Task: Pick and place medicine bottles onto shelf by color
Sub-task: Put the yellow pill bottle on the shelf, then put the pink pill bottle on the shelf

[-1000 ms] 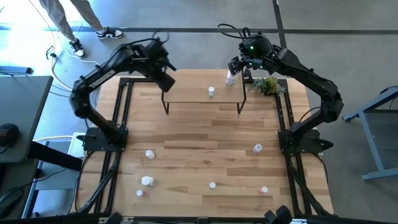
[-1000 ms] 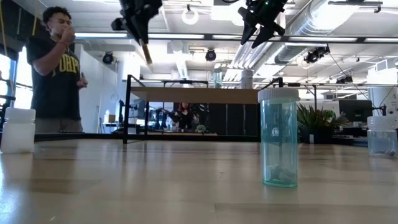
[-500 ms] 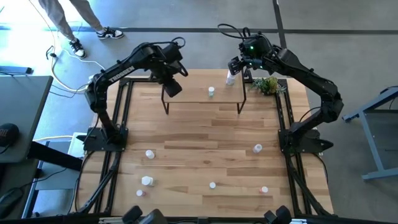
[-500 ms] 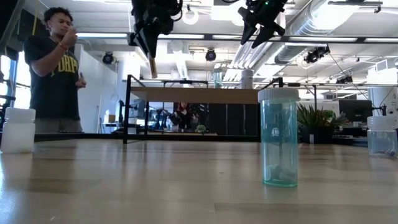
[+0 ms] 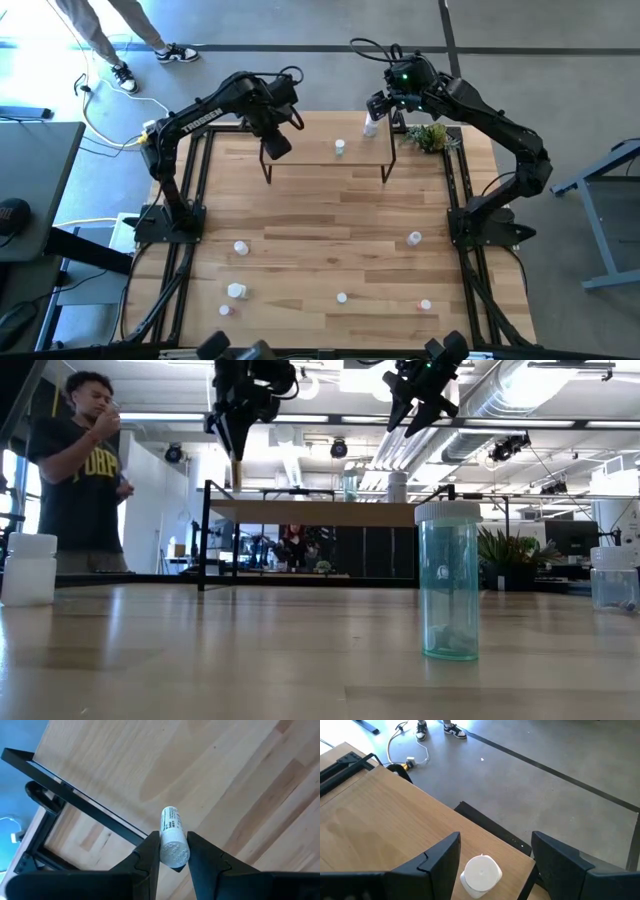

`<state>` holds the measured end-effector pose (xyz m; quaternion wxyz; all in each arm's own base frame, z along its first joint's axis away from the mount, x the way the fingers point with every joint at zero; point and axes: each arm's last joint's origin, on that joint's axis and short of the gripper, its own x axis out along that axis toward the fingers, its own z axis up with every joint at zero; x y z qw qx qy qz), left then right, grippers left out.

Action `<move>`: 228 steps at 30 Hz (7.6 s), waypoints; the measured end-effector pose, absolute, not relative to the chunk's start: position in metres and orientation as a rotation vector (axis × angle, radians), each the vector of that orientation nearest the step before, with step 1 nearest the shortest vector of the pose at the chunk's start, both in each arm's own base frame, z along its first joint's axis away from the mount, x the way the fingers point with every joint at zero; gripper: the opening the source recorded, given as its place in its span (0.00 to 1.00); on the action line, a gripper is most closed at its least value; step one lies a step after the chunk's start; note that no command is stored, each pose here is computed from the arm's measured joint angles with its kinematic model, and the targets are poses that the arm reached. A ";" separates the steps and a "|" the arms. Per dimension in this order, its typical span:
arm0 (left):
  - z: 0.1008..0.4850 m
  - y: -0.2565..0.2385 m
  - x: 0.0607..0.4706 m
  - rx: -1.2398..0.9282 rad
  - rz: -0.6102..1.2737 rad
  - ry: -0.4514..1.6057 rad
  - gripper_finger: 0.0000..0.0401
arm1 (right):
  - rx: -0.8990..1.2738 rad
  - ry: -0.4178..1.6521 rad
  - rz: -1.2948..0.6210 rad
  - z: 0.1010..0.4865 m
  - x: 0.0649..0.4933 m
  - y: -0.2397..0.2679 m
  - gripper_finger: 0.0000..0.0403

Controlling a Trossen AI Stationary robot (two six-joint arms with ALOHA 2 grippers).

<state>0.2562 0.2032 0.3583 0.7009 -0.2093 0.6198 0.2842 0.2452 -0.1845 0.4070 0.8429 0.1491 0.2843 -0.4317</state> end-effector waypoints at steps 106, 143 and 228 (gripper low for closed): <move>0.346 0.210 0.276 -0.303 0.568 1.373 0.25 | 0.311 0.603 -0.910 0.407 0.245 -0.184 0.59; 0.445 0.157 0.276 -0.186 0.545 0.809 0.20 | 0.437 0.708 -0.737 0.398 0.243 -0.175 0.59; 0.366 -0.004 0.150 -0.313 0.052 0.030 0.38 | 0.780 1.335 -0.639 0.254 0.158 0.236 0.59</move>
